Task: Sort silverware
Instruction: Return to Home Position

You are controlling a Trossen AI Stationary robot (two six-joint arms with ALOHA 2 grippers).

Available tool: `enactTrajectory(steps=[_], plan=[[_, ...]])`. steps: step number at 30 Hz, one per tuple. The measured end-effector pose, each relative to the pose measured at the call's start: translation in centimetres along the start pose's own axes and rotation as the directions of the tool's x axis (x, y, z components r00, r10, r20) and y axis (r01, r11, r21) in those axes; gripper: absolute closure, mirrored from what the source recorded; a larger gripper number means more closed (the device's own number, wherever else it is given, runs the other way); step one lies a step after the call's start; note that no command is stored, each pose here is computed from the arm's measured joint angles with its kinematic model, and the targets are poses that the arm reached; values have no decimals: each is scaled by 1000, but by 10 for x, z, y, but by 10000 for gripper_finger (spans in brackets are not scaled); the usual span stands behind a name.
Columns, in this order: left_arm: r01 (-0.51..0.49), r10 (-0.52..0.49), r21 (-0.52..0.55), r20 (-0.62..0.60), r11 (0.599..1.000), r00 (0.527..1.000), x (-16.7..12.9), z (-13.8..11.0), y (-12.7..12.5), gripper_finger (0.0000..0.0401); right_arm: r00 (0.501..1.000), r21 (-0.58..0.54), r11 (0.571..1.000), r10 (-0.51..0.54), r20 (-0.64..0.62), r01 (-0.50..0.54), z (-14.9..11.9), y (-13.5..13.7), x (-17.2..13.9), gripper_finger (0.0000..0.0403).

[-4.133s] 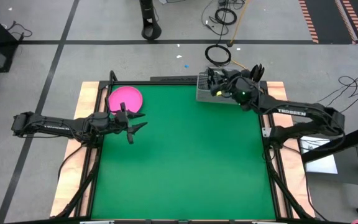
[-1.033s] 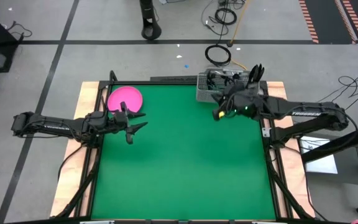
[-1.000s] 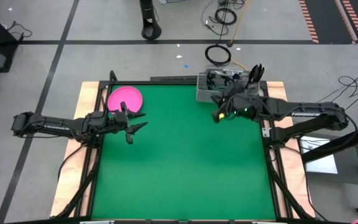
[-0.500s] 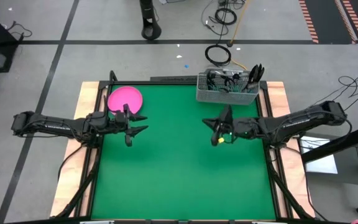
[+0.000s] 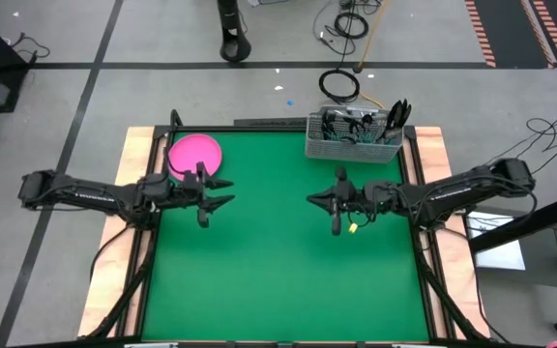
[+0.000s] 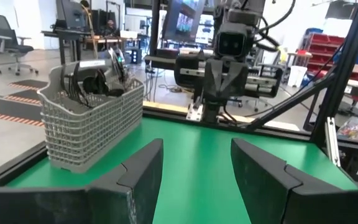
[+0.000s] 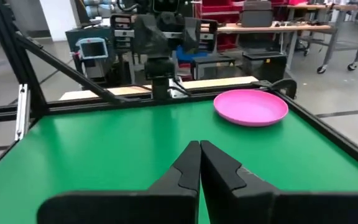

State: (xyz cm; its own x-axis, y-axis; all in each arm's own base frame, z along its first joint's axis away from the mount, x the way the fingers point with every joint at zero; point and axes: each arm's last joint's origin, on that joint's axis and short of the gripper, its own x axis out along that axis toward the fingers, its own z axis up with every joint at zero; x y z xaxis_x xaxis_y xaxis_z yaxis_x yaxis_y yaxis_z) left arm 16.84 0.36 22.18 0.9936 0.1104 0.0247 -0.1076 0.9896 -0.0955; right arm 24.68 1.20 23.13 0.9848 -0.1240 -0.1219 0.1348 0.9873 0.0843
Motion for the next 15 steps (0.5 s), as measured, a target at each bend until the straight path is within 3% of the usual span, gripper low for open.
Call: enactTrajectory(steps=[8,15], plan=[[-3,3,-23,-4,1000,1000,-23,8,2,209,996,-27,1000,-18,-88,16,3,-14,-14,403],[-14,15,-59,17,998,1000,-52,14,5,209,997,-19,1000,-24,-74,23,16,-18,-45,403]])
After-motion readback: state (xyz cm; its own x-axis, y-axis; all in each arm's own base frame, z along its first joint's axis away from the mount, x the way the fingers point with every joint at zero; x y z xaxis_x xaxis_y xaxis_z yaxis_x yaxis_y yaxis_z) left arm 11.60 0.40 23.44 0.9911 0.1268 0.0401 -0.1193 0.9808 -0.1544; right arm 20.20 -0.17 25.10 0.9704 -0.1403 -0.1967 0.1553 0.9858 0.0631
